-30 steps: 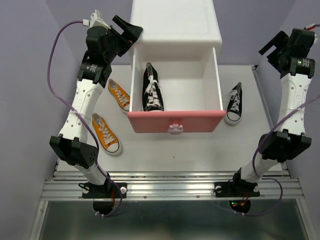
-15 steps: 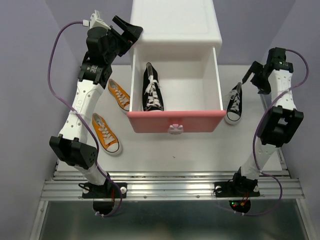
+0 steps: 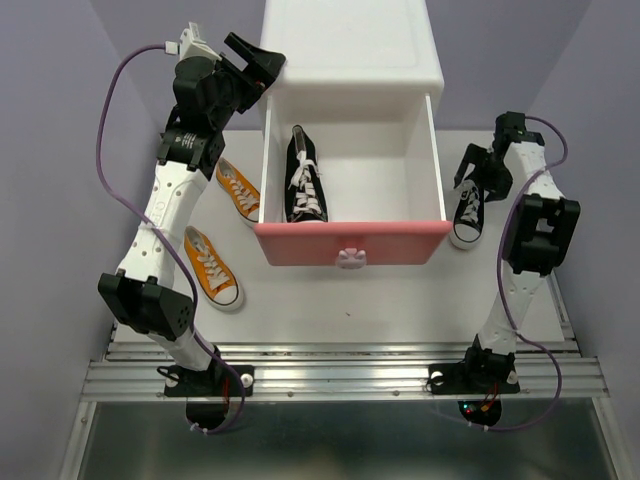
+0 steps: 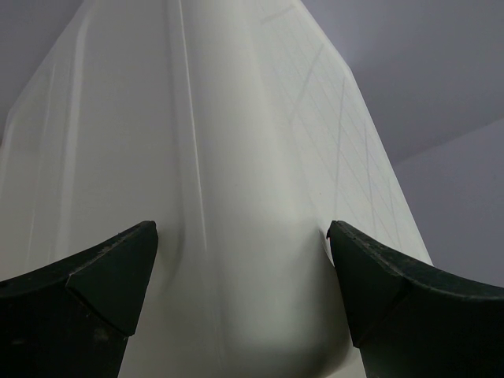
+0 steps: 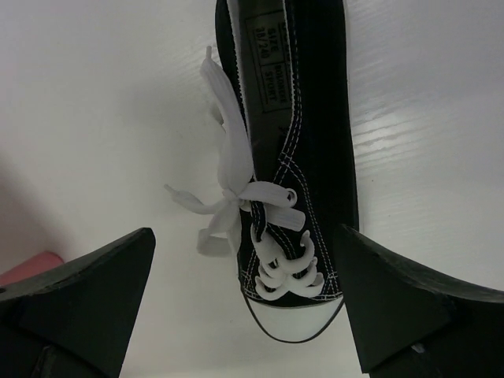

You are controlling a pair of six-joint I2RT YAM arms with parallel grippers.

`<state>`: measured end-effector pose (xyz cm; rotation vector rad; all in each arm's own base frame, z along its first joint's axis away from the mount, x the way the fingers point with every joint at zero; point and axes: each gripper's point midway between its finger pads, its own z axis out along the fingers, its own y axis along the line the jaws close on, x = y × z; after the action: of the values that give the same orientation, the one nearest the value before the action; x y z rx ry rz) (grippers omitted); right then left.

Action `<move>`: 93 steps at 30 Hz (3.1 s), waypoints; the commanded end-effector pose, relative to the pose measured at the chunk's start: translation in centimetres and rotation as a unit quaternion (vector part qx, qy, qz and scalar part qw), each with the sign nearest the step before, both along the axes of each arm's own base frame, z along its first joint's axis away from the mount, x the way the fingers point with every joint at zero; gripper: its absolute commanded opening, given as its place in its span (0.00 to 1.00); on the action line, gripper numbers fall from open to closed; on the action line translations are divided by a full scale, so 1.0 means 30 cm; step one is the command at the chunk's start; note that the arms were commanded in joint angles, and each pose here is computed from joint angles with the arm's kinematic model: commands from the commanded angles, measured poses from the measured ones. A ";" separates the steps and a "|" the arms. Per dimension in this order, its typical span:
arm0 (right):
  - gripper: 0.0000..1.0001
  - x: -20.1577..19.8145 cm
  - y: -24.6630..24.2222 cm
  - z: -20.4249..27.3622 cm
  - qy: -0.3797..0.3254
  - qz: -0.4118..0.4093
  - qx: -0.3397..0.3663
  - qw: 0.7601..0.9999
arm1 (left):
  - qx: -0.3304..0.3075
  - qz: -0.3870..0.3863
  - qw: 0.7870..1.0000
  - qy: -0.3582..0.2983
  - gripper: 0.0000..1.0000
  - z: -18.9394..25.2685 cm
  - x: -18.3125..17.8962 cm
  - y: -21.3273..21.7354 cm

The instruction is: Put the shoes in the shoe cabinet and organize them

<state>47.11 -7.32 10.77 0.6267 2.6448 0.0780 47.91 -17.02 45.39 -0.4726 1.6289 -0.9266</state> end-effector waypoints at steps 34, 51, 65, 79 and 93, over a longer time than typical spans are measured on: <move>0.01 0.060 -0.046 0.196 -0.115 -0.037 -0.053 0.991 | 0.126 -0.014 0.953 0.275 0.99 -0.672 -0.052 0.037; 0.01 -0.107 0.025 1.456 -0.567 -0.063 -0.049 0.820 | 0.112 -0.030 0.952 0.285 0.99 -0.669 -0.033 0.005; 0.01 -0.341 0.339 2.064 -0.777 0.095 0.211 0.586 | 0.111 -0.035 0.949 0.292 0.99 -0.665 -0.038 -0.002; 0.01 -0.449 0.793 1.978 -0.659 0.271 0.369 0.597 | 0.115 -0.033 0.948 0.296 0.99 -0.670 -0.049 0.002; 0.01 -0.562 1.078 1.608 -0.486 0.339 0.364 0.719 | 0.114 -0.024 0.948 0.295 0.99 -0.667 -0.048 0.011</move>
<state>34.32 24.45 59.21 -0.1451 1.5411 1.3637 48.39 -17.77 44.61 -0.4599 1.6730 -0.9505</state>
